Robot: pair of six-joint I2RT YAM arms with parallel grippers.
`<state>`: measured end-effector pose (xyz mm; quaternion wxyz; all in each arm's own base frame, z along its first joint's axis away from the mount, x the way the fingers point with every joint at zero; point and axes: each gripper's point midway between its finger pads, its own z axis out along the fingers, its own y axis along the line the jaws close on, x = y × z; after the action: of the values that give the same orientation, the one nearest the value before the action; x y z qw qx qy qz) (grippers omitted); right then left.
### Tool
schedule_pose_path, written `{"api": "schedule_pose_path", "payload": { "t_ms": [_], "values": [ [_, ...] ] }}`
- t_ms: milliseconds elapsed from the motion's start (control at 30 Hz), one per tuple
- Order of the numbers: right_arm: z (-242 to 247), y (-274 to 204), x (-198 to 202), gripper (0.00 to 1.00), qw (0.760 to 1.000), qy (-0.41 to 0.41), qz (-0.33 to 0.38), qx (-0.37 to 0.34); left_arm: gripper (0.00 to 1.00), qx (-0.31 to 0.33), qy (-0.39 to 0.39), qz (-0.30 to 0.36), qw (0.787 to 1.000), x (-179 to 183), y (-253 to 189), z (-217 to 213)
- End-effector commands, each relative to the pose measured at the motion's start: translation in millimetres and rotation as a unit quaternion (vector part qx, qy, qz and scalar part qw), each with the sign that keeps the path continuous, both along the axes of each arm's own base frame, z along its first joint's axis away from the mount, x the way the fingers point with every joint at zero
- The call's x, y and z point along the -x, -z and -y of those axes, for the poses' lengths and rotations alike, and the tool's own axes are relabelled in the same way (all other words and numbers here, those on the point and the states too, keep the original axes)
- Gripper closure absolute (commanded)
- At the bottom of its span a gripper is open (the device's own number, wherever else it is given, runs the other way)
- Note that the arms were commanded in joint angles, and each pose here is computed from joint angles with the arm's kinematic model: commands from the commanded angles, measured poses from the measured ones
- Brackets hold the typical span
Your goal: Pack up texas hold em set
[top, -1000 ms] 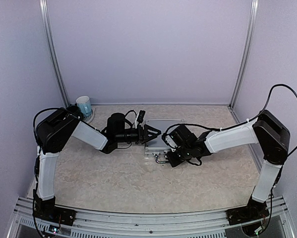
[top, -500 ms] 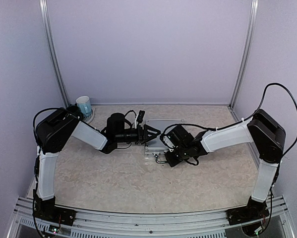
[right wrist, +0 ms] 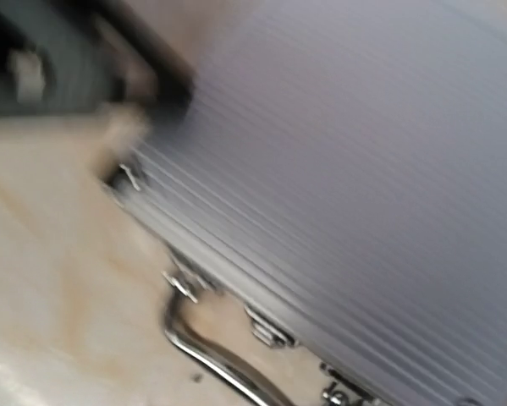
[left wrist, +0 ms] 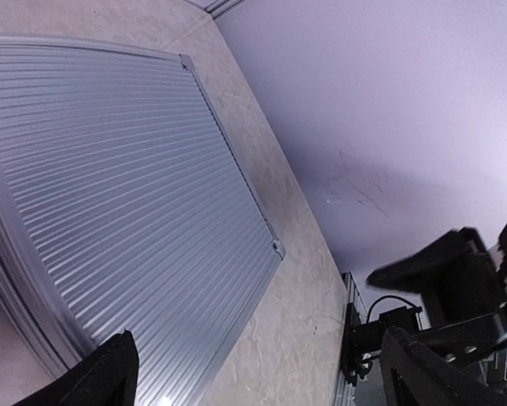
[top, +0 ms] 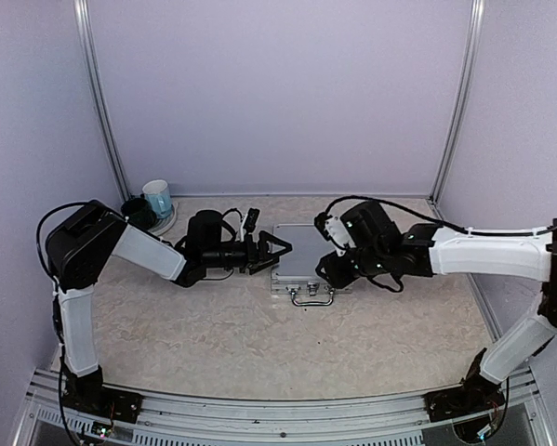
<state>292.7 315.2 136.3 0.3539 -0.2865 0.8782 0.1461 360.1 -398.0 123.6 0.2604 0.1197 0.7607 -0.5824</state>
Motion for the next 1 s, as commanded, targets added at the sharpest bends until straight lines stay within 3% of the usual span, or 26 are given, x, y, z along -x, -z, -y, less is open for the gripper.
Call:
{"api": "schedule_pose_path", "payload": {
  "t_ms": [0, 67, 233, 333, 500, 633, 833, 967],
  "values": [
    [27.4, -49.8, 14.6, 0.34, 0.999, 0.026, 0.028, -0.02, 0.01, -0.02, -0.03, 0.015, 0.999, 6.0, -29.5, -22.9],
    [49.0, -72.1, 16.3, 0.21, 0.996, 0.061, 0.052, -0.024, 0.01, -0.036, -0.043, 0.039, 0.998, 15.4, -50.2, -34.9],
    [122.3, -111.0, 24.1, 0.01, 0.975, 0.178, 0.126, -0.032, 0.01, -0.154, -0.137, 0.105, 0.973, 32.3, -83.1, -88.0],
    [162.3, -114.4, 32.1, 0.01, 0.959, 0.241, 0.148, -0.018, 0.01, -0.22, -0.204, 0.132, 0.945, 38.2, -94.2, -131.5],
    [205.1, -112.1, 43.9, 0.01, 0.938, 0.31, 0.156, 0.011, 0.01, -0.297, -0.344, 0.176, 0.873, 53.8, -130.9, -221.1],
    [215.7, -114.2, 49.7, 0.01, 0.934, 0.316, 0.167, 0.008, 0.01, -0.331, -0.423, 0.188, 0.823, 68.8, -143.7, -275.8],
    [220.8, -130.5, 52.5, 0.01, 0.929, 0.317, 0.189, -0.021, 0.01, -0.316, -0.482, 0.19, 0.795, 79.4, -153.9, -317.2],
    [226.2, -134.6, 55.2, 0.01, 0.925, 0.326, 0.192, -0.029, 0.01, -0.312, -0.476, 0.185, 0.801, 74.8, -154.3, -321.1]
  ]
}}
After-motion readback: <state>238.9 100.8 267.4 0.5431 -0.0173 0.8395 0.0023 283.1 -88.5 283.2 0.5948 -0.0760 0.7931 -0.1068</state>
